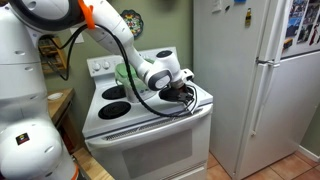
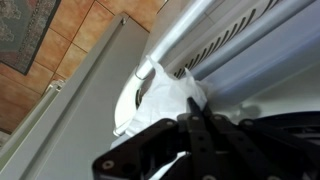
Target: Use the piece of tissue to wipe the oven handle
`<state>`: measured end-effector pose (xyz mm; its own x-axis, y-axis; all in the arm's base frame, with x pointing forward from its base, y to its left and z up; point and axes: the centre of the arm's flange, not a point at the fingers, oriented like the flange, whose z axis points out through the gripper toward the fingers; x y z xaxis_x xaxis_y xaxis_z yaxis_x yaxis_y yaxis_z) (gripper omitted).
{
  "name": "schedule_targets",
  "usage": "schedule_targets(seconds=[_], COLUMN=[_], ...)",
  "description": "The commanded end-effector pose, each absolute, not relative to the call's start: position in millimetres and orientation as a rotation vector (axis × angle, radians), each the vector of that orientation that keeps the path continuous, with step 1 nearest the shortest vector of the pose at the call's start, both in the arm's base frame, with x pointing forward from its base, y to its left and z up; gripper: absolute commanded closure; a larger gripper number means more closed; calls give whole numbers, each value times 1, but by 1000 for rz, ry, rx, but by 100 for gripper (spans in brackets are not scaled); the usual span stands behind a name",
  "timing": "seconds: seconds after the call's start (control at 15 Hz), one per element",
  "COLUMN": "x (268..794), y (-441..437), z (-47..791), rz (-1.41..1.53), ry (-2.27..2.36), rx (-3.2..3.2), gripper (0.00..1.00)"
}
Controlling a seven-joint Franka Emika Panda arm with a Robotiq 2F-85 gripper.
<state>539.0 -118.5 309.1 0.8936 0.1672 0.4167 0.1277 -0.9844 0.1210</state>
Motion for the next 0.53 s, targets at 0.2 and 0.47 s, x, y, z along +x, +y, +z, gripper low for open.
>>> schedule_targets(seconds=[0.2,0.47], x=[502,475], y=[-111,-94], z=[332,341], rz=[472,262], ry=[346,564], rx=[3040,3157], gripper=[98,98])
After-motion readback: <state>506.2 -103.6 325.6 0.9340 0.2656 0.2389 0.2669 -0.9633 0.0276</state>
